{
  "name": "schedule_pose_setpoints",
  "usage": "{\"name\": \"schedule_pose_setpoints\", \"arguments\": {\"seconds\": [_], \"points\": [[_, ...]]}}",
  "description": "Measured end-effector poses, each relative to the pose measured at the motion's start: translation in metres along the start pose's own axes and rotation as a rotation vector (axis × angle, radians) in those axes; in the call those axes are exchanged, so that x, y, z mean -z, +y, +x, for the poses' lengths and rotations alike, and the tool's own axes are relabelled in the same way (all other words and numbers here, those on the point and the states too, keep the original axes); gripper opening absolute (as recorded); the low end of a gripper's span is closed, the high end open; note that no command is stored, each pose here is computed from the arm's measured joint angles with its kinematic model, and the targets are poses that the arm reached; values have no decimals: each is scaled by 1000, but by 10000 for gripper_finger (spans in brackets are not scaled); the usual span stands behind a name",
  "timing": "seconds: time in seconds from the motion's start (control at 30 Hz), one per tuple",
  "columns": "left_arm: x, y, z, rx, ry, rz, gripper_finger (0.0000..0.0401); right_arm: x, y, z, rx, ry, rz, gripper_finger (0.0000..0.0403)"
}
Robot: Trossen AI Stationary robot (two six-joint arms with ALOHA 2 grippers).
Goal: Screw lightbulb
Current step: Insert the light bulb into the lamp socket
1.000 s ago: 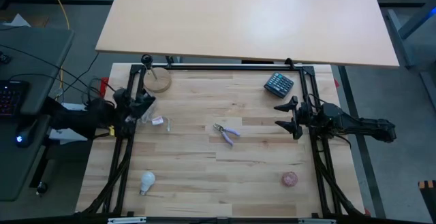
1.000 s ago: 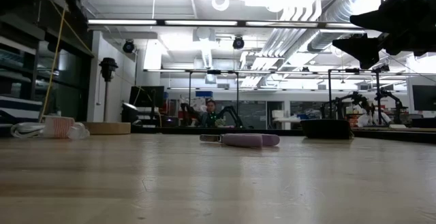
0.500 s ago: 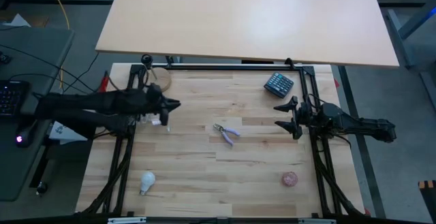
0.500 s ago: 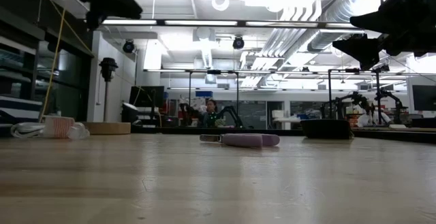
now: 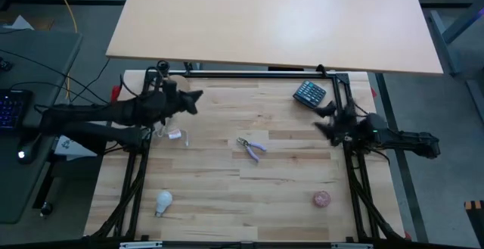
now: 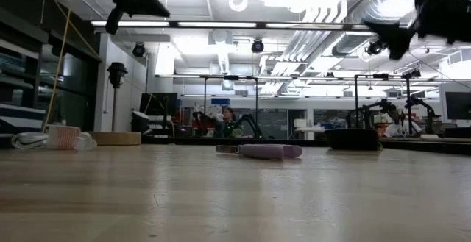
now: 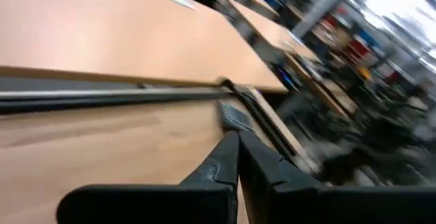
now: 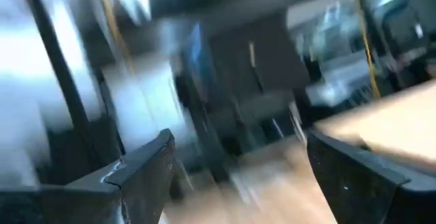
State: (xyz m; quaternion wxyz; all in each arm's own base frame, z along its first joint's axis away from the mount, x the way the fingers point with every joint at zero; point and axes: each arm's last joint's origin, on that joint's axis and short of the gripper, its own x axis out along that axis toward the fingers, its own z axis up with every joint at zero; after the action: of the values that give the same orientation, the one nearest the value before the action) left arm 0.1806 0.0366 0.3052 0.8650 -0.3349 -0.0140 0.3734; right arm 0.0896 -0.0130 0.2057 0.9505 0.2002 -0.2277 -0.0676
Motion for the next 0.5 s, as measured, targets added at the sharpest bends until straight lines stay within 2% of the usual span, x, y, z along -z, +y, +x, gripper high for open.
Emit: {"name": "schedule_pose_setpoints", "arguments": {"seconds": [0.1,0.2,0.27,0.33,0.5], "points": [[-7,14,6,-138,17,-8,0,-27,5,-4,49,-344,230,319],[-20,27,10,-308,141,40,0,-45,9,-6,95,-484,243,319],[-28,35,13,-433,241,103,0,-52,12,-2,134,-475,216,319],[-33,43,18,-534,331,140,0,-49,11,5,198,-399,195,319],[-21,66,38,-656,450,162,2,-33,4,21,328,-281,245,319]]}}
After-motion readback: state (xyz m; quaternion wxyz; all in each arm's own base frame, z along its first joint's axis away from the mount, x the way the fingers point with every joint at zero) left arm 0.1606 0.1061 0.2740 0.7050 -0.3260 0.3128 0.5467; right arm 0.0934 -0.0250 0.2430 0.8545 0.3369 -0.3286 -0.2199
